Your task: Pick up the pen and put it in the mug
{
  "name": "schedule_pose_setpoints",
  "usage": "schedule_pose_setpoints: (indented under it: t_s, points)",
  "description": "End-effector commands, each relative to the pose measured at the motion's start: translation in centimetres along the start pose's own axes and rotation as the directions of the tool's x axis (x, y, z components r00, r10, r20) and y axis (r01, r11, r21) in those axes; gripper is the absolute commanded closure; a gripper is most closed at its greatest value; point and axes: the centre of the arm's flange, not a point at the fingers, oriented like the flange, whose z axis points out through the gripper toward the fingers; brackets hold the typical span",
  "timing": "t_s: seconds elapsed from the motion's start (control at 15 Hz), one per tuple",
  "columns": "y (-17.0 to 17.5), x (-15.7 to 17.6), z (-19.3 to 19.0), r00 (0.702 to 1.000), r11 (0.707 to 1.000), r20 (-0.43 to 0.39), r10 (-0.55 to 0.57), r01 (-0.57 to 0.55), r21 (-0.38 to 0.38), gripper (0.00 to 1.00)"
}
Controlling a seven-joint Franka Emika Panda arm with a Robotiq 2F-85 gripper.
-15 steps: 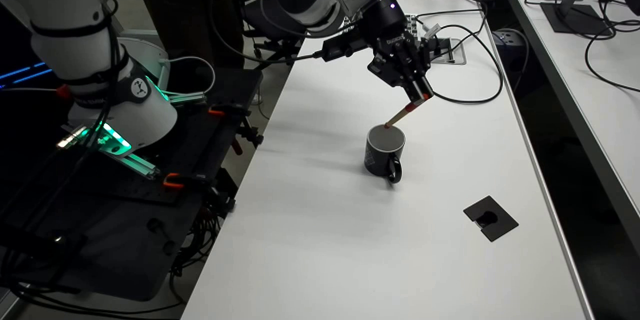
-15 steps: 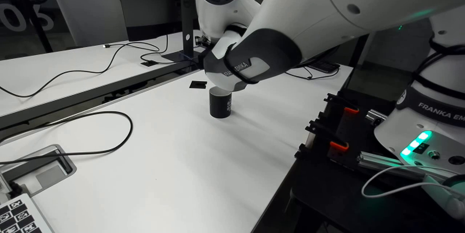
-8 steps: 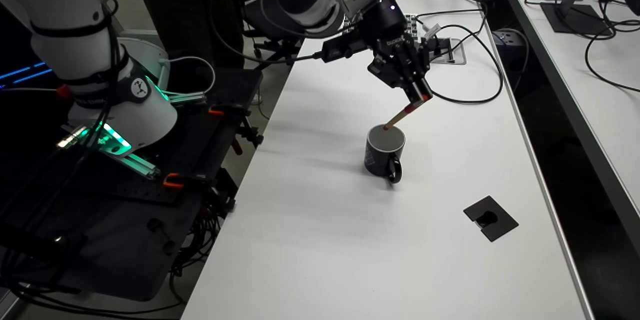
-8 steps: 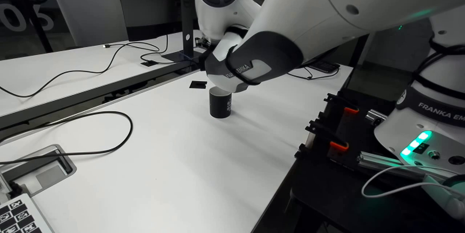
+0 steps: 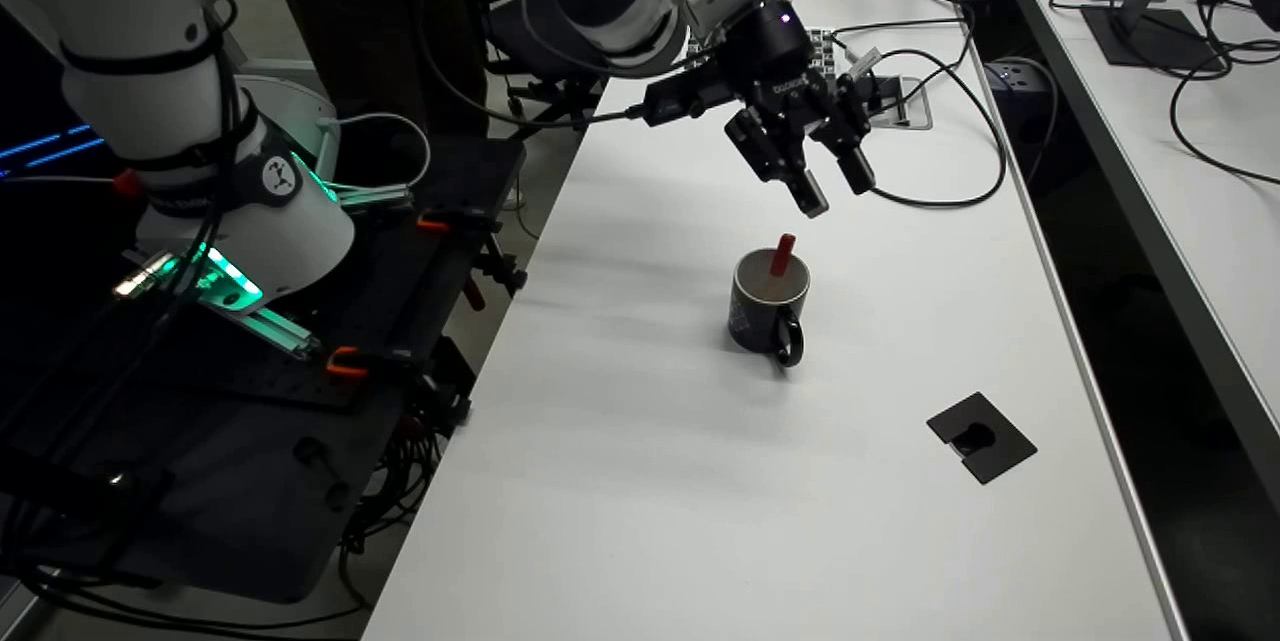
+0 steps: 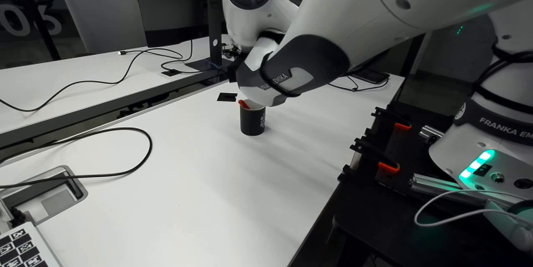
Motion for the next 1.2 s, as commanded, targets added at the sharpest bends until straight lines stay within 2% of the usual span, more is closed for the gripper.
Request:
schedule_pose_setpoints:
  t_s: [0.0,0.07,0.33,0.53,0.73,0.93,1.13]
  points:
    - [-0.2,0.3,-0.7,1.000,1.000,0.016,0.021,-0.021,0.005,0.05]
    - [-0.3,0.3,-0.8,1.000,1.000,0.017,0.021,-0.021,0.007,0.00]
    - [-0.5,0.0,-1.4,0.999,1.000,0.034,-0.011,0.010,0.029,0.00]
    - [-0.1,0.5,-3.0,0.988,0.988,0.077,-0.135,0.128,0.081,0.00]
    - [0.8,1.1,-5.1,0.960,0.955,0.073,-0.270,0.258,0.149,0.00]
    - [2.0,1.9,-7.0,0.925,0.900,0.045,-0.378,0.355,0.255,0.00]
    - [3.6,1.9,-8.0,0.885,0.831,-0.003,-0.465,0.437,0.345,0.00]
